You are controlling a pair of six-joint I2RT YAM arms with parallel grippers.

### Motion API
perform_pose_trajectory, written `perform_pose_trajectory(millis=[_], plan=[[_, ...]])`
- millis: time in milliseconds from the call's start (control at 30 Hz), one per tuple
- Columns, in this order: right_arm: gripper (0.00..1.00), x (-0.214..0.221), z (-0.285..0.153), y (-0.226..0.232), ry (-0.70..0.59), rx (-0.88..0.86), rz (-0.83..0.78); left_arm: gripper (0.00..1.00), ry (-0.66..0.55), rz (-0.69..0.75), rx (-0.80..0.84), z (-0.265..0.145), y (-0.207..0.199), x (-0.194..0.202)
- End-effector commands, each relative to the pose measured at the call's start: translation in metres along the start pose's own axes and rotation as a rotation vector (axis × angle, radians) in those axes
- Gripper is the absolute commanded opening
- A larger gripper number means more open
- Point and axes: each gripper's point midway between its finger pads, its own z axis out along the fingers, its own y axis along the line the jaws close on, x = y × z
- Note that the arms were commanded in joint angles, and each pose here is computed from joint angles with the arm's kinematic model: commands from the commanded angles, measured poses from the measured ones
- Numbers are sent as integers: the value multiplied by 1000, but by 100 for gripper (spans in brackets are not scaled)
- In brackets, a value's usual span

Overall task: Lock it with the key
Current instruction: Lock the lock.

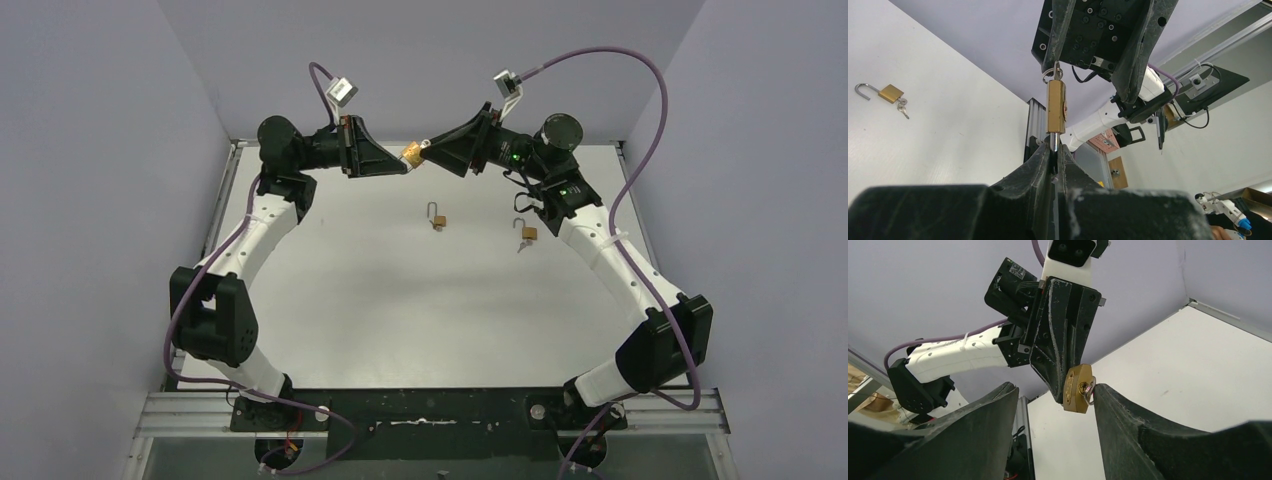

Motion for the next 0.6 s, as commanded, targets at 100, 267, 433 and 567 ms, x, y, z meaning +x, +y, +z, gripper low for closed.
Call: perform_pose_trajectory(millis=[100,267,433,567], plan=[[49,-23,5,21,-50,-54,-69,0,-20,87,15,-2,-26,-2],[34,-22,9,23,-44,-65,-68,0,-17,88,16,-3,-28,0],[25,-21,10,23,-42,-67,-67,0,-10,88,18,-2,-30,2],[16,-20,12,22,-35,-64,-66,0,-7,93,16,-3,-30,4]])
